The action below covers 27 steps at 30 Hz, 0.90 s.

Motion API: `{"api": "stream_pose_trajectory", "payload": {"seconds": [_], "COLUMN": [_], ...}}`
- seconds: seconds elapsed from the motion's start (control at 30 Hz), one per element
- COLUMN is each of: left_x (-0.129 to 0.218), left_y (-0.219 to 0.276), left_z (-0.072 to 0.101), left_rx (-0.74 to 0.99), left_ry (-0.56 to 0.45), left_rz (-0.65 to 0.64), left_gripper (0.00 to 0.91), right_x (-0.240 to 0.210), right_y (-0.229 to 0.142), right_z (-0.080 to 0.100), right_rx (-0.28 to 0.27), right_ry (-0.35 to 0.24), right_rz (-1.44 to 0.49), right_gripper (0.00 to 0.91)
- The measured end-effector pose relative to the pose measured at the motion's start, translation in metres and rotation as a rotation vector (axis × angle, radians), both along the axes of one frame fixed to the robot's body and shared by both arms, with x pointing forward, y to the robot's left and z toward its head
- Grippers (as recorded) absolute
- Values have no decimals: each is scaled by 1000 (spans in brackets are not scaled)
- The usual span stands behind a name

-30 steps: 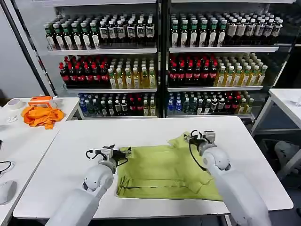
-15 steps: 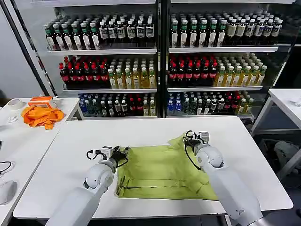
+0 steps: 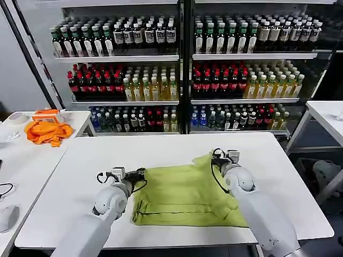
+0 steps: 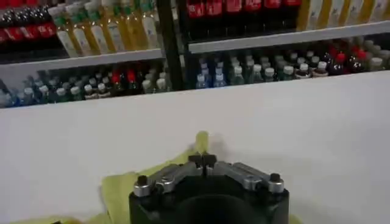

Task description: Fold and organize the clothes.

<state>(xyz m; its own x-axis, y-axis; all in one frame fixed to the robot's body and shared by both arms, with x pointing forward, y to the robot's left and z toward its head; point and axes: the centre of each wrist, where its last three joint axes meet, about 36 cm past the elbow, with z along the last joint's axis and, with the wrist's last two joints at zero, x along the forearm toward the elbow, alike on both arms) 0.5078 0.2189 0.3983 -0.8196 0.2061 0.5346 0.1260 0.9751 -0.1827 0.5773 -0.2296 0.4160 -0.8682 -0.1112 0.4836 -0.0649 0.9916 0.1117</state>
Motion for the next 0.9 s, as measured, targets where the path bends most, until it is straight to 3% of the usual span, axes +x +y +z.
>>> {"api": "stream_pose_trajectory", "payload": {"seconds": [0.47,0.9], "left_x": [-18,-67], "left_y": [6,7], "left_z": [31,42], "left_rx": [-69,-66], "left_ry": [-82,-109], "left_rz": [-4,-54], "left_gripper": [50,40], "right_x": [-34,-122], "right_y": [-17,-34], "right_z": [32,49], "right_rx": [28,40], "right_ry": [-70,-112], "right_rz": [-12,-26], "right_gripper": [0,0]}}
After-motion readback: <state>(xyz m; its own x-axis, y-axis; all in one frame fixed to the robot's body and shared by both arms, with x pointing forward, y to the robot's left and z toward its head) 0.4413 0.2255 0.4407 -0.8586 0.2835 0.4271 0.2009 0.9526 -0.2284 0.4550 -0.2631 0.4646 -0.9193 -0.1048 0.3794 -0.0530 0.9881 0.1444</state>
